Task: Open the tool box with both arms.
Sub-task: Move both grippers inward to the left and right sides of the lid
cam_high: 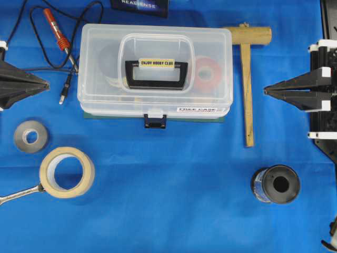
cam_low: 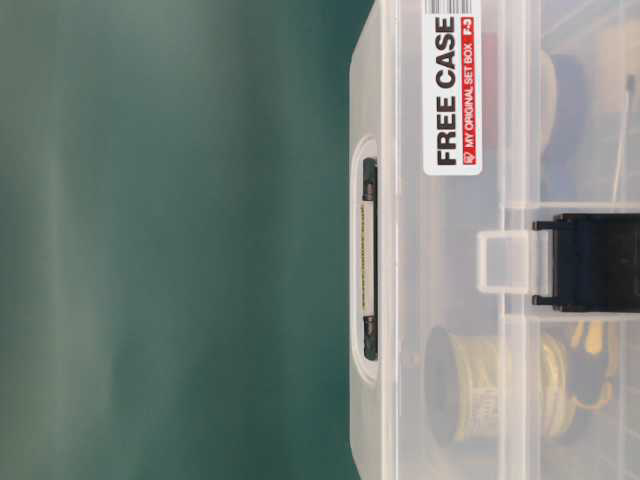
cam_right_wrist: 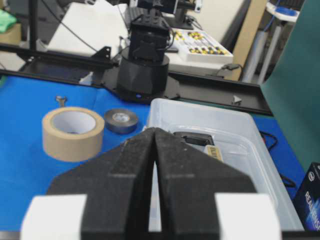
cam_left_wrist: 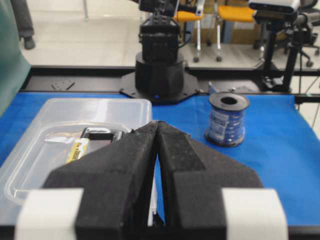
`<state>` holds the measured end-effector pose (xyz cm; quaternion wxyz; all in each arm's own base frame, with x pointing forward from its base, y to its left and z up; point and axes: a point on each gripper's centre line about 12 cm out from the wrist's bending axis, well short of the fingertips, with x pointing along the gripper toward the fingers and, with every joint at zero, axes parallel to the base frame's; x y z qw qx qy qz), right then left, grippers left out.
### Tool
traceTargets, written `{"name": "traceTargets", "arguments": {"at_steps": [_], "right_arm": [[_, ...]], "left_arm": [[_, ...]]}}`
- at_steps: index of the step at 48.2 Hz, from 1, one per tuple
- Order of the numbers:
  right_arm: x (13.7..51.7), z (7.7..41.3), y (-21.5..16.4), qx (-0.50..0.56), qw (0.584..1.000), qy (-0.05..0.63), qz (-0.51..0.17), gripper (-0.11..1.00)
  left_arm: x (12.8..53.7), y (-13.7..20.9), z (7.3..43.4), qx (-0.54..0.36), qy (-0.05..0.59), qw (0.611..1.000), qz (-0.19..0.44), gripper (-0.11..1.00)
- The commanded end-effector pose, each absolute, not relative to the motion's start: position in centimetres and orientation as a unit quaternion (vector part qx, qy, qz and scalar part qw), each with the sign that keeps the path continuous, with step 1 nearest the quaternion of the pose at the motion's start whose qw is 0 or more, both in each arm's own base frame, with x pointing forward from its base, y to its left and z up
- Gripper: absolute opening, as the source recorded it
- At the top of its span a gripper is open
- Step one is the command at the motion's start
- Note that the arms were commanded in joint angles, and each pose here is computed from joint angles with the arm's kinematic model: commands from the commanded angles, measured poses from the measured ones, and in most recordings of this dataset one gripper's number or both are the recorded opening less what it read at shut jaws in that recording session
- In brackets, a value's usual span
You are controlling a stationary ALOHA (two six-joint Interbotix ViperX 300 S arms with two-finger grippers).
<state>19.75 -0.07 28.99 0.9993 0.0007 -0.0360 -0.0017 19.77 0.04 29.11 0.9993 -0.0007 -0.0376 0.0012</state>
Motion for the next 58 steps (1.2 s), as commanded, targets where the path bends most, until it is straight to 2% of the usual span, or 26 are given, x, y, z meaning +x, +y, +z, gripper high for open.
{"name": "traceTargets", "arguments": {"at_steps": [1, 12, 25, 27, 29, 32, 39, 43, 46, 58], "right_arm": [[20.1, 30.2, -0.2, 0.0, 0.999, -0.051, -0.006, 0.0], [20.2, 29.5, -1.6, 0.013, 0.999, -0.002, -0.04, 0.0], [20.6, 26.7, -2.7, 0.043, 0.992, 0.094, -0.069, 0.01], [20.7, 26.2, -2.9, 0.048, 0.99, 0.106, -0.074, 0.01], [20.8, 25.7, -3.1, 0.053, 0.988, 0.119, -0.079, 0.02], [20.9, 24.7, -3.7, 0.064, 0.983, 0.145, -0.093, 0.13], [21.1, 22.6, -4.8, 0.074, 0.969, 0.202, -0.12, 0.57], [21.3, 21.3, -5.3, 0.08, 0.959, 0.238, -0.129, 0.78], [21.5, 20.3, -5.5, 0.083, 0.952, 0.262, -0.132, 0.86], [22.7, 18.7, -5.8, 0.087, 0.941, 0.298, -0.134, 0.86]], "left_arm": [[19.9, 0.2, 29.9, -0.006, -0.045, 0.999, 0.006, 0.0], [19.8, 0.9, 28.9, 0.0, -0.001, 1.0, 0.023, 0.0], [19.6, 2.7, 26.4, -0.008, 0.095, 0.993, 0.069, 0.01], [19.5, 3.0, 26.1, -0.009, 0.106, 0.991, 0.075, 0.03], [19.5, 3.2, 25.7, -0.009, 0.115, 0.99, 0.08, 0.11], [19.3, 3.4, 25.1, -0.011, 0.13, 0.988, 0.085, 0.28], [18.8, 3.9, 22.8, -0.01, 0.176, 0.979, 0.099, 0.72], [18.6, 4.2, 21.4, -0.006, 0.202, 0.974, 0.105, 0.88], [18.6, 4.5, 20.6, -0.005, 0.218, 0.97, 0.109, 0.88], [20.0, 5.6, 18.8, -0.011, 0.243, 0.962, 0.127, 0.88]]}}
